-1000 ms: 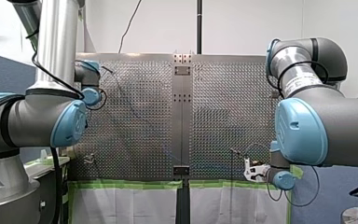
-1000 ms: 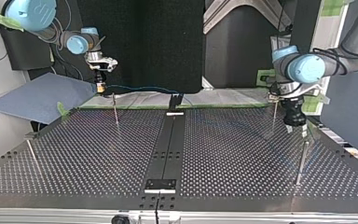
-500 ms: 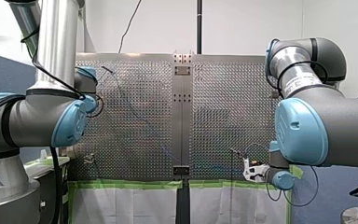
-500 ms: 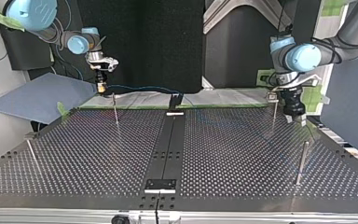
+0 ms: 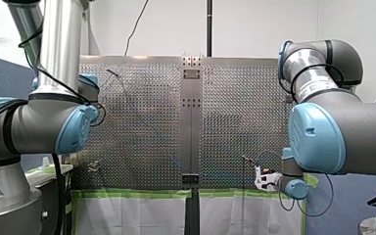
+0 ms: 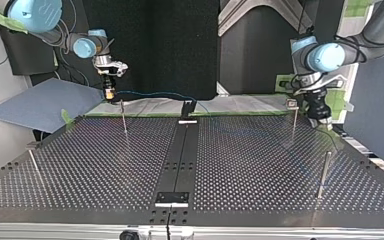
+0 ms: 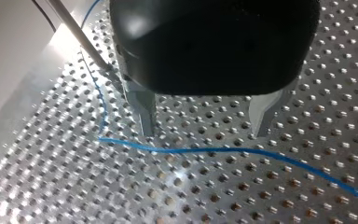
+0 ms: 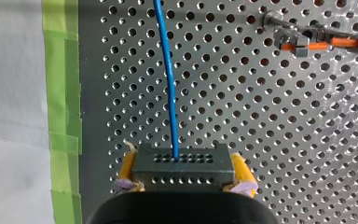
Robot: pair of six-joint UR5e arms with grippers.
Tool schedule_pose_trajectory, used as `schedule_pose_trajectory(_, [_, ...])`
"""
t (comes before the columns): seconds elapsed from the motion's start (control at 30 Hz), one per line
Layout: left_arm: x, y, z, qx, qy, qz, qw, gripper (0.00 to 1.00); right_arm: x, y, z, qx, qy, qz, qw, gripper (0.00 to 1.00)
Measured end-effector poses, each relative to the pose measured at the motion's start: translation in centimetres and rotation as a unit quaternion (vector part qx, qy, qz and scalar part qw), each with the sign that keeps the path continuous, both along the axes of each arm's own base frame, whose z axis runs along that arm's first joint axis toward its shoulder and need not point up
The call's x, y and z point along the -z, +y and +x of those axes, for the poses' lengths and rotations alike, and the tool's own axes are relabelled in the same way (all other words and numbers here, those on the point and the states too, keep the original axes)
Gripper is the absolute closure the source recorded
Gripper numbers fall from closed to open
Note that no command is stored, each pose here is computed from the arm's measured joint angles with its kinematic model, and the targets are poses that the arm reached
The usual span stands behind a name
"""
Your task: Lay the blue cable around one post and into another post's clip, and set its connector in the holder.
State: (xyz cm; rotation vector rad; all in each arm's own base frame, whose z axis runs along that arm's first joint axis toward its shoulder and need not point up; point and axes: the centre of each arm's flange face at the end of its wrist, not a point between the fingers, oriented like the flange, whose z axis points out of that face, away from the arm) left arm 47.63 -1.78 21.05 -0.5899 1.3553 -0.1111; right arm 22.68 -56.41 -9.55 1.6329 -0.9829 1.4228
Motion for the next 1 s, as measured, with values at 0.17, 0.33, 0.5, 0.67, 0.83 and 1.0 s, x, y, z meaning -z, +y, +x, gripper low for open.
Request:
schedule_pose_trajectory(0.17, [2.5,0.0,-0.7,-0.002,0.023,0.002,0.9997,0.00,0.0,0.0,0.1,-0.001,0.000,0.000,1.0000,1.00])
schedule_pose_trajectory(0.33, [4.3,0.2,-1.7,0.002,0.035,0.005,0.9994,0.00,0.0,0.1,0.3,-0.002,0.000,0.000,1.0000,1.00])
schedule_pose_trajectory(0.5, [5.4,-0.2,-2.8,0.018,0.043,0.016,0.9988,0.00,-0.1,0.1,0.6,-0.005,0.000,-0.001,1.0000,1.00])
schedule_pose_trajectory(0.67, [6.4,-1.2,-4.1,0.042,0.059,0.026,0.9970,0.00,-0.2,0.0,0.9,-0.007,0.001,0.000,1.0000,1.00])
schedule_pose_trajectory(0.83, [7.0,-2.1,-4.9,0.066,0.076,0.030,0.9944,0.00,-0.2,-0.2,1.0,-0.006,0.003,0.001,1.0000,1.00])
schedule_pose_trajectory(1.0, [6.3,-2.6,-5.5,0.083,0.087,0.043,0.9918,0.00,-0.2,-0.2,1.1,-0.006,0.003,0.001,1.0000,1.00])
